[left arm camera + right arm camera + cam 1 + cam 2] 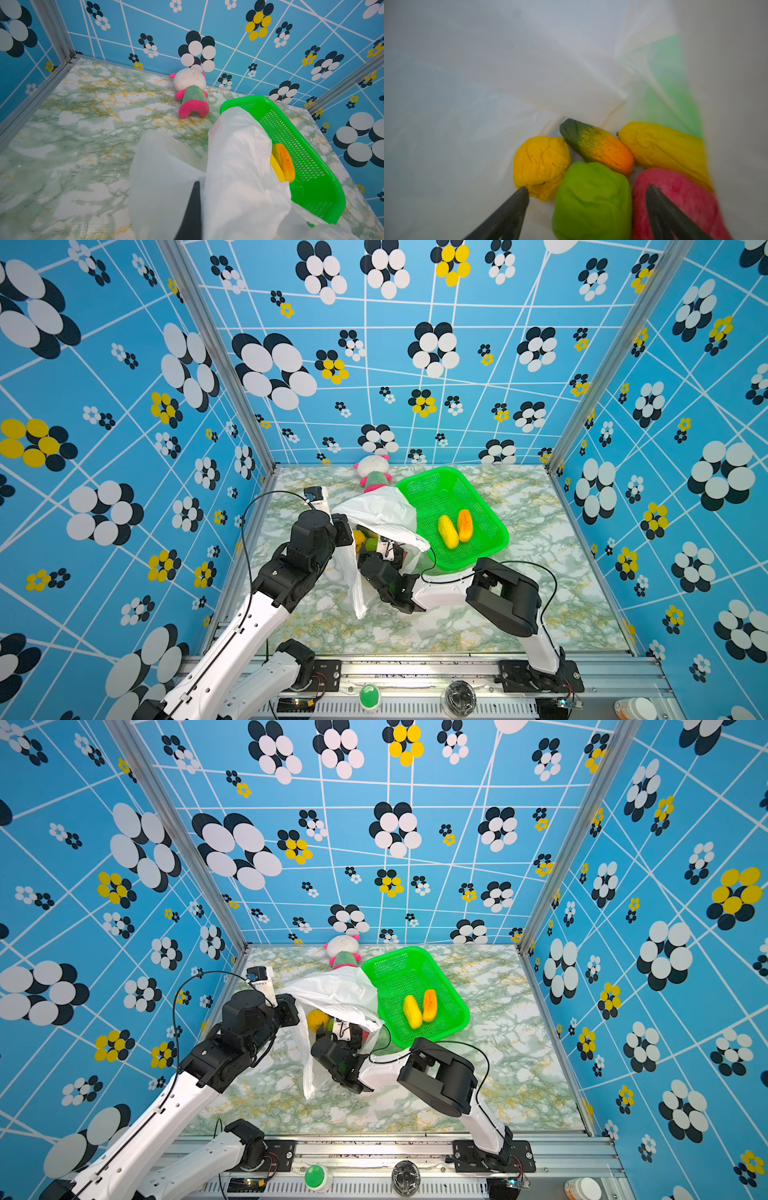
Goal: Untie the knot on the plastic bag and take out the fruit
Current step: 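Reach the right gripper down into the bag toward the red-yellow mango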
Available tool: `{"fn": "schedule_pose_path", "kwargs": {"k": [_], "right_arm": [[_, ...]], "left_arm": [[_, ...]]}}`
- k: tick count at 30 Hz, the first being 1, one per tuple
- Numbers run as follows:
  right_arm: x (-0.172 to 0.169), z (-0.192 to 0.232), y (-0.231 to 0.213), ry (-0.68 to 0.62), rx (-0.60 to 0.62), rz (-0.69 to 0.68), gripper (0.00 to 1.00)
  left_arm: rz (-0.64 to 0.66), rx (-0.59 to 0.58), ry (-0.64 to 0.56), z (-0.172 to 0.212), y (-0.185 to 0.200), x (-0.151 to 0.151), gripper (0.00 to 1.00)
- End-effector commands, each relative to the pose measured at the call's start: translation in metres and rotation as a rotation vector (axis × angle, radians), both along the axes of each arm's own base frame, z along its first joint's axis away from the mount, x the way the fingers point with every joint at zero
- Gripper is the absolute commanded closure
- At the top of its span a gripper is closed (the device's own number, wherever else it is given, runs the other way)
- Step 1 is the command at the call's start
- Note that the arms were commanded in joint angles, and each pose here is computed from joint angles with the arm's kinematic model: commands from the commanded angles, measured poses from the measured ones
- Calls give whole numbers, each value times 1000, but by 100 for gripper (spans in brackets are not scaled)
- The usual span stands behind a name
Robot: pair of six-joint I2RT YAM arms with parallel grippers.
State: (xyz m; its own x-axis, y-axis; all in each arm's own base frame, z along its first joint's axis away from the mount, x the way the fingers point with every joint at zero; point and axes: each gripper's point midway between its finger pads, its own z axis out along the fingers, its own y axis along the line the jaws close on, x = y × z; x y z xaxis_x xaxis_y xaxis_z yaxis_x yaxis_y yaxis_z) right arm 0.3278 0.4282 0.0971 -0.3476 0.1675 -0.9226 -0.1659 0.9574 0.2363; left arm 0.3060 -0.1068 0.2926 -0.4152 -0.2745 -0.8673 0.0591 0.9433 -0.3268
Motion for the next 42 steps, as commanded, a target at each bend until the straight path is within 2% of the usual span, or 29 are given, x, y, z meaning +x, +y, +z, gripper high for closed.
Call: {"fn": "schedule_pose_path", "kwargs": {"k": [1, 6, 10, 13, 17, 20, 24, 28, 34, 39, 42], "right_arm": [[-15, -42, -5, 71, -97, 27, 16], [-27, -31, -14, 42, -125, 57, 27], [-36, -37, -15, 39, -183, 92, 23], [-35, -41, 1, 41, -214, 152, 18], [-31, -45, 9, 27, -261, 167, 17], [-26, -45, 5, 23, -266, 159, 24], [-24, -41, 0, 18, -263, 153, 42], [-27, -32, -2, 8, -251, 156, 50], [-38, 19, -12, -118, -249, 176, 55], [-63, 74, -21, -300, -233, 212, 58], [-77, 111, -33, -406, -193, 184, 60]], "left_arm": [[-7, 5, 2, -3, -3, 6, 100], [-11, 13, 25, -9, -6, 10, 100], [-10, 13, 27, -9, -6, 10, 100], [-6, 13, 24, -8, -5, 10, 100], [-1, 15, 23, -8, -3, 9, 100], [-5, 12, 18, -7, -4, 8, 100], [-8, 9, 21, -7, -5, 8, 100], [-4, 10, 21, -7, -4, 8, 100], [1, 11, 17, -6, -2, 7, 100], [-2, 9, 16, -5, -3, 7, 100], [-2, 10, 17, -5, -3, 8, 100]]}}
